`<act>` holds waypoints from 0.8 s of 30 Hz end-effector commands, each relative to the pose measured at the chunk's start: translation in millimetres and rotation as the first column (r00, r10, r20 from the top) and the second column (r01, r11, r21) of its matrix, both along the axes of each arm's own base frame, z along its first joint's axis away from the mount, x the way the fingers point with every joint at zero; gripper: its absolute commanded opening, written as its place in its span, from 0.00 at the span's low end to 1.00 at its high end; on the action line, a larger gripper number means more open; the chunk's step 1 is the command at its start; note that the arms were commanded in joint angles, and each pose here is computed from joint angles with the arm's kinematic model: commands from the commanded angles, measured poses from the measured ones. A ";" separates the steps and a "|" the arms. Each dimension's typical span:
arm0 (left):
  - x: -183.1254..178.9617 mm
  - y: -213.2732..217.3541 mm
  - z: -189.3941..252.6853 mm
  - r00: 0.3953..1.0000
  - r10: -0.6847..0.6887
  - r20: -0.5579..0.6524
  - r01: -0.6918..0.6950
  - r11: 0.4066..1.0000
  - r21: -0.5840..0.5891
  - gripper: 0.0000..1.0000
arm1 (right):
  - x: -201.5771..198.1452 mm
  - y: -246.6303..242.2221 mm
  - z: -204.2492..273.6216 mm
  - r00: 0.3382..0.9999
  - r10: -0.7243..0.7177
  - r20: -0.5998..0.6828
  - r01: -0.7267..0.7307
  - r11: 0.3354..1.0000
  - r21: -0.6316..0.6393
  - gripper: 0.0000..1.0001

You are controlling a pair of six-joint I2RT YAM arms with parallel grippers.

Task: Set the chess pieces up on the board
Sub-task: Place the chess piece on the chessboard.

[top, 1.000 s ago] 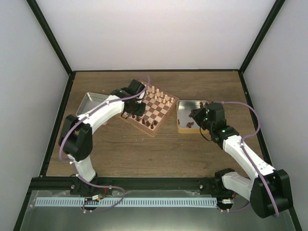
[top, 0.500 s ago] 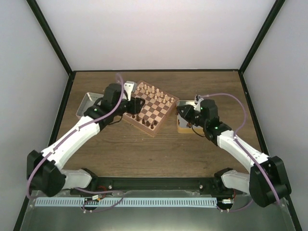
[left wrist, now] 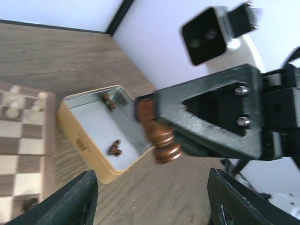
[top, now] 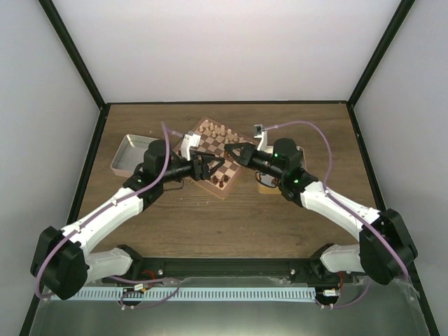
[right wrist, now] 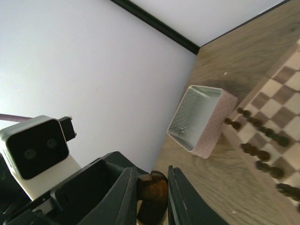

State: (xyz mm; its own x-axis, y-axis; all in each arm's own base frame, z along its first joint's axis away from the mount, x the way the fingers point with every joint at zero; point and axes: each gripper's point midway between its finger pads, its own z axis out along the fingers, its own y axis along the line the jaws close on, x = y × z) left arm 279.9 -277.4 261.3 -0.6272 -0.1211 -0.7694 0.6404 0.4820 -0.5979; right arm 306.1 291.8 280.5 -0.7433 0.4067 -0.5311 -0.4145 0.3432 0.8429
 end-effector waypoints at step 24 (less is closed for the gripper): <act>-1.0 -19.4 18.4 0.991 -0.124 0.056 0.124 0.992 0.002 0.15 | -30.6 20.5 32.3 0.989 0.134 0.061 -0.136 0.990 0.023 0.16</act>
